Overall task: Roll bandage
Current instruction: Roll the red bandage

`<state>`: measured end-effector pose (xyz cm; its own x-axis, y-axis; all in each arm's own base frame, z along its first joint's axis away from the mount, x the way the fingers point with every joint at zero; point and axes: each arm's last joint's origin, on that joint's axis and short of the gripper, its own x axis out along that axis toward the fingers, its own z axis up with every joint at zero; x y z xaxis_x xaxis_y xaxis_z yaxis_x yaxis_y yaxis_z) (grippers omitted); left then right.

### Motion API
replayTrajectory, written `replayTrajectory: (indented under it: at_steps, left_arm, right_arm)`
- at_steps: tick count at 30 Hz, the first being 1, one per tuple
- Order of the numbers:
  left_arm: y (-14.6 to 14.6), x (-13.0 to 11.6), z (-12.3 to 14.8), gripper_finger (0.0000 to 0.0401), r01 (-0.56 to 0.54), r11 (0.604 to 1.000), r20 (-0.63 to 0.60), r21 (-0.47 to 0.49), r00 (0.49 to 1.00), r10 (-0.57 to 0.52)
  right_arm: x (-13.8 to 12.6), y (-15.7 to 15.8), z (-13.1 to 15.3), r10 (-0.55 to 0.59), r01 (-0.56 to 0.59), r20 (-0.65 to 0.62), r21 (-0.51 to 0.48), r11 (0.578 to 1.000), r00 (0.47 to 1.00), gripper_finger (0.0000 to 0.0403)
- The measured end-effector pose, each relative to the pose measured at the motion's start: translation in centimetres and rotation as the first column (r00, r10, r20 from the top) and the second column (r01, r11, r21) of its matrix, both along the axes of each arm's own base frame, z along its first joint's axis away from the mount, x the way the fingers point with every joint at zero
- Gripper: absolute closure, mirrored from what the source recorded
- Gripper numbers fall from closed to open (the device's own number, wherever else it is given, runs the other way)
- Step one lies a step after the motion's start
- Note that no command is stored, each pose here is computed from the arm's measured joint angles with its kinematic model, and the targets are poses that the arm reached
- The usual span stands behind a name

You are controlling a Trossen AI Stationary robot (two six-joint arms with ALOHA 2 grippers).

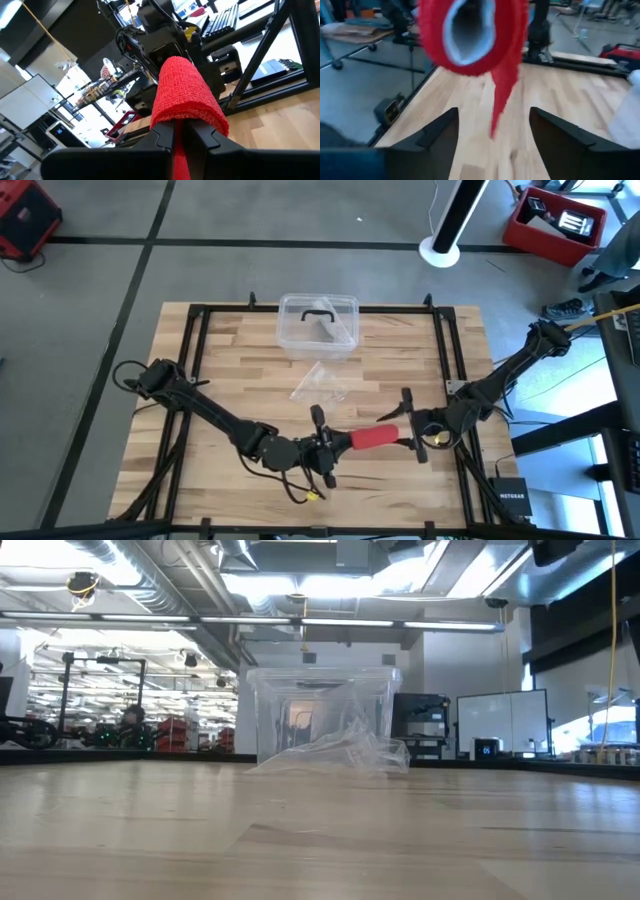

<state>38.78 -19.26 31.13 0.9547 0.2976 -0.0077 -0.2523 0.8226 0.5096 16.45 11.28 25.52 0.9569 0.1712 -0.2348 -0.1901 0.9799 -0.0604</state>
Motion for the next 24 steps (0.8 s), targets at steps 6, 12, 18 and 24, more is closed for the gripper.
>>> replayTrajectory:
  at_steps: [6, 12, 18, 24]
  left_arm:
    - [0.3, 0.1, 0.0, 0.0388, -0.008, 1.000, 0.001, 0.002, 1.000, 0.008]
    - [0.2, 0.1, 0.1, 0.0388, -0.004, 1.000, 0.007, -0.006, 1.000, 0.004]
    - [-0.4, -0.2, 0.7, 0.0388, 0.010, 1.000, 0.058, -0.005, 0.998, -0.010]
    - [-0.1, -0.3, 0.8, 0.0388, -0.076, 0.988, 0.025, 0.137, 0.997, 0.074]
  right_arm:
    - [1.4, 1.0, -0.5, 0.010, -0.006, 0.053, -0.069, 0.998, 0.999, 0.0236]
    - [1.9, 1.2, -0.5, -0.019, 0.033, 0.100, -0.134, 0.990, 0.995, 0.0364]
    - [1.8, 1.2, -0.7, -0.034, 0.046, 0.083, -0.148, 0.988, 0.996, 0.0385]
    - [1.8, 1.5, -0.7, 0.047, -0.042, 0.064, -0.071, 0.997, 0.997, 0.0395]
